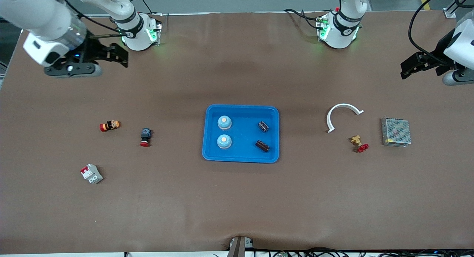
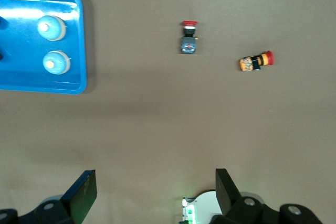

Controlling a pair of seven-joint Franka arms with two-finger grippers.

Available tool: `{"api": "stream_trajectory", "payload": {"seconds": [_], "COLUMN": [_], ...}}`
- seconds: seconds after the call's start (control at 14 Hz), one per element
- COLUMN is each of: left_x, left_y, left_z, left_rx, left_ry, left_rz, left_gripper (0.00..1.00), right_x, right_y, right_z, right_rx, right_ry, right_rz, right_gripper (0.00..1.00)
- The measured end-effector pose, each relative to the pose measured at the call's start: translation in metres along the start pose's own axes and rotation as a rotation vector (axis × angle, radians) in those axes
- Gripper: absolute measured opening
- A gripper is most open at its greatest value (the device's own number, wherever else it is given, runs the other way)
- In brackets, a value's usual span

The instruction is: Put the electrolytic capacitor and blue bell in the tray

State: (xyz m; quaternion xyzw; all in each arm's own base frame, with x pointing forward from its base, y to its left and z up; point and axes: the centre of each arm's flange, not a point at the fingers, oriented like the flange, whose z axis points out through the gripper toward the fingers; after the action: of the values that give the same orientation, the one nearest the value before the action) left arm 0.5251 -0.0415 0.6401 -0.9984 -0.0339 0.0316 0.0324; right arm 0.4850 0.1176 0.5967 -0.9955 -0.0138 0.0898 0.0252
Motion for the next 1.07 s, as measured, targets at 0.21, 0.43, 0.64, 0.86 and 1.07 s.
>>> {"api": "stream_trajectory", "payload": {"seconds": [0.21, 0.43, 0.64, 0.86, 1.07], "left_x": [0.000, 0.000, 0.000, -0.001, -0.001], "left_y": [0.000, 0.000, 0.001, 0.000, 0.000], "left_z": [0.000, 0.000, -0.001, -0.009, -0.012], "left_rx": [0.000, 0.000, -0.002, -0.004, -0.005], "left_ry": [0.000, 0.000, 0.003, 0.018, 0.025], "left_rz": [0.000, 0.001, 0.001, 0.000, 0.000], "left_gripper": [1.00, 1.00, 1.00, 1.00, 1.00], "right_x": [0.008, 0.011, 0.013, 0.019, 0.031], "right_y": [0.056, 0.106, 0.129, 0.138, 0.146], "right_z": [0.000, -0.001, -0.003, -0.004, 0.004], "right_rx": [0.018, 0.033, -0.001, -0.027, -0.028], "right_ry": [-0.003, 0.002, 0.025, 0.063, 0.081], "right_rz": [-0.012, 0.001, 0.029, 0.042, 0.056], "right_gripper": [1.00, 1.00, 1.00, 1.00, 1.00]}}
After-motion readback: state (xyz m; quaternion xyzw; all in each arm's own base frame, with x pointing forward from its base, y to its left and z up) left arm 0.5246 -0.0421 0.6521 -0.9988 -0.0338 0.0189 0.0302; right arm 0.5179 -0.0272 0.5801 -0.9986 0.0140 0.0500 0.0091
